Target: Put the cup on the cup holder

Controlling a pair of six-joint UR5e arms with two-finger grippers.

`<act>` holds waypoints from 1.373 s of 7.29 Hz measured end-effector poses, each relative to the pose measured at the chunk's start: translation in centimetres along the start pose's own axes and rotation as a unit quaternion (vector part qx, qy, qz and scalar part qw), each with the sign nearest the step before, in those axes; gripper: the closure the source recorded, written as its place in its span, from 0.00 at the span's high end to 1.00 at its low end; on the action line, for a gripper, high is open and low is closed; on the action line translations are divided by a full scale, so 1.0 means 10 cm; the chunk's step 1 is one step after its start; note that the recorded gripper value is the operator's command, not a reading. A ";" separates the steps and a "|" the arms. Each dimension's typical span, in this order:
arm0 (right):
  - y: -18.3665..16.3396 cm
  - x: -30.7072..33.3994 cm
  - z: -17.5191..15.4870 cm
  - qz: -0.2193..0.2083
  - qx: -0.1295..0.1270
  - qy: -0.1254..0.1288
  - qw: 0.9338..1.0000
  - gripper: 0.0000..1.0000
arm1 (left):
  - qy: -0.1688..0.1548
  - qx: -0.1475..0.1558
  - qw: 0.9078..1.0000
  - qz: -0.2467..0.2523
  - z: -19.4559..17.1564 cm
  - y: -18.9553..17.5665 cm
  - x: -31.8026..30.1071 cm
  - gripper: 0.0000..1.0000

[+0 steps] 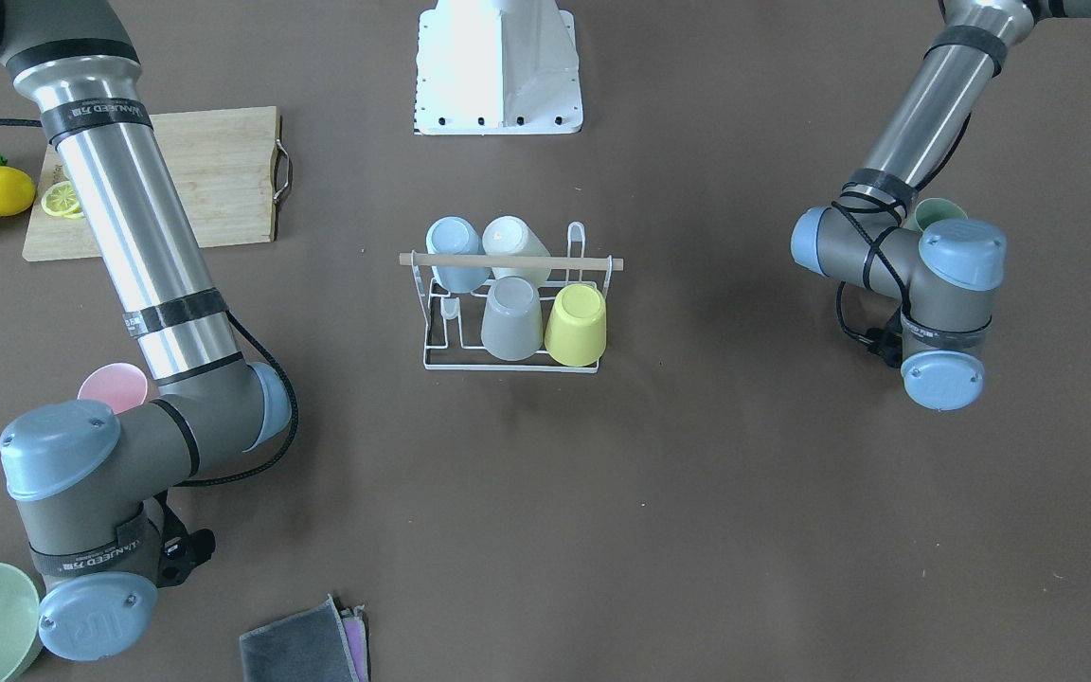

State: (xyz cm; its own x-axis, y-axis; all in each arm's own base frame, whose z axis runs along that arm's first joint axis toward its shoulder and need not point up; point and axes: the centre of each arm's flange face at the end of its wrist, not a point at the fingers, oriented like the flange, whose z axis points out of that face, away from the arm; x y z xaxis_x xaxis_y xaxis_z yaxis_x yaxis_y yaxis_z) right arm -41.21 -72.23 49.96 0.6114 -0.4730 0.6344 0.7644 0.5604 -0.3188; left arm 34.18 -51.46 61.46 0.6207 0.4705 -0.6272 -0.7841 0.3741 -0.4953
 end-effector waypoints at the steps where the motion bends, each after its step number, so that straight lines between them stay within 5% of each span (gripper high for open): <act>1: -0.02 -0.01 0.07 -0.001 -0.007 -0.001 1.000 1.00 | 0.000 -0.002 1.000 -0.001 0.00 0.01 0.01 0.98; 10: -0.02 -0.05 0.16 -0.006 -0.026 -0.002 1.000 1.00 | 0.020 -0.008 1.000 -0.005 0.11 0.06 0.10 0.98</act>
State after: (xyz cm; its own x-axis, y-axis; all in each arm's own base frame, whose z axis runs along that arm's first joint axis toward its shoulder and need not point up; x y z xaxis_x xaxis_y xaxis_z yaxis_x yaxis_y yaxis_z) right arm -42.02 -71.00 50.80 0.6006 -0.4765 0.6420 0.7819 0.5180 -0.3470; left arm 34.33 -49.87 61.26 0.6280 0.4344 -0.6457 -0.7781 0.3650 -0.5112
